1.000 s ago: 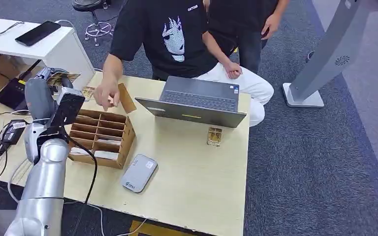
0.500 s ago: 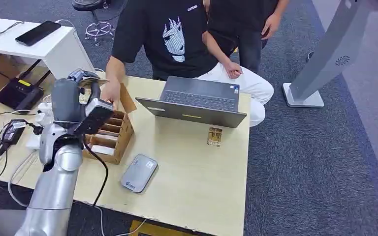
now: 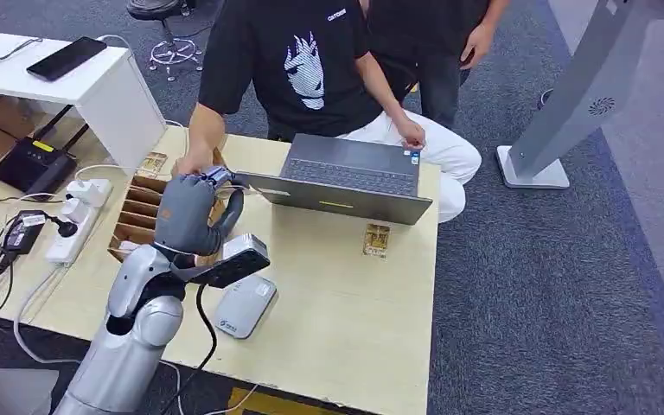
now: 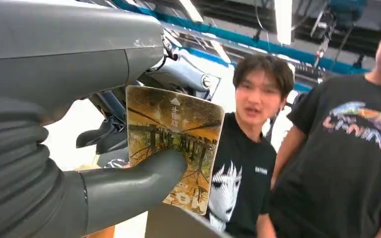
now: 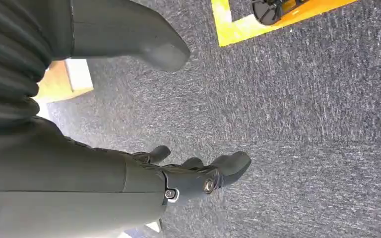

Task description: Pass the card to the sensor for recognition and then transmit it.

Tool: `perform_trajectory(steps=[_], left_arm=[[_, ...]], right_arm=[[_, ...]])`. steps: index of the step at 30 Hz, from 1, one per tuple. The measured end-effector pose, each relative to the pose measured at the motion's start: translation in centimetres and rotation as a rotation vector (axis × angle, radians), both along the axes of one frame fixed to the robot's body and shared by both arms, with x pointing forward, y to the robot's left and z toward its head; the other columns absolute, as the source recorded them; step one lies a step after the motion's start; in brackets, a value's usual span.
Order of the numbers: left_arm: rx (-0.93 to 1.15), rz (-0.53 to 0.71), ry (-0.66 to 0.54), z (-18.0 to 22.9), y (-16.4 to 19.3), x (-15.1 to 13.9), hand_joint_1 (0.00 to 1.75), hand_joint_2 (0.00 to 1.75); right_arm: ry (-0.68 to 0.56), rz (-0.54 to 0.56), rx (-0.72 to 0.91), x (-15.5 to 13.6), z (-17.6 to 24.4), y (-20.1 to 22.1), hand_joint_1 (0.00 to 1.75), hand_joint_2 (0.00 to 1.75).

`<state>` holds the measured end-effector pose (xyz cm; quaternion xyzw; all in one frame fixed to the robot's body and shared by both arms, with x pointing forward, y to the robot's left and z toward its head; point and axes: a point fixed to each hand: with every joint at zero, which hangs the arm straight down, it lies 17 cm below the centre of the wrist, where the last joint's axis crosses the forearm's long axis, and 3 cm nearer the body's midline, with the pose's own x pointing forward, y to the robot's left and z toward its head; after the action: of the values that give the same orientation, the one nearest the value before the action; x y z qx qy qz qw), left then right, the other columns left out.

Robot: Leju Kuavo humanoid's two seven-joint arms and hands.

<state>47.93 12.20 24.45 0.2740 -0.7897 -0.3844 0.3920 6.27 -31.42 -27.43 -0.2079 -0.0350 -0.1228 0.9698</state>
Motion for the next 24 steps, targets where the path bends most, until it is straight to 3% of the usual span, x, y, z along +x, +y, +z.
perform_trajectory(steps=[9, 17, 24], left_arm=[[0.108, 0.012, 0.127, -6.0, 0.5, -0.7, 1.75, 1.75], [0.14, 0.023, 0.191, -8.6, 1.0, -0.7, 1.75, 1.75], [0.197, 0.059, 0.306, -14.1, 2.2, -0.9, 1.75, 1.75]], right_arm=[[0.01, -0.023, 0.002, -0.4, 0.0, 0.1, 0.0, 1.75], [0.017, -0.029, 0.002, -0.6, 0.0, 0.1, 0.0, 1.75], [0.017, -0.024, 0.0, -0.5, 0.0, 0.0, 0.0, 1.75]])
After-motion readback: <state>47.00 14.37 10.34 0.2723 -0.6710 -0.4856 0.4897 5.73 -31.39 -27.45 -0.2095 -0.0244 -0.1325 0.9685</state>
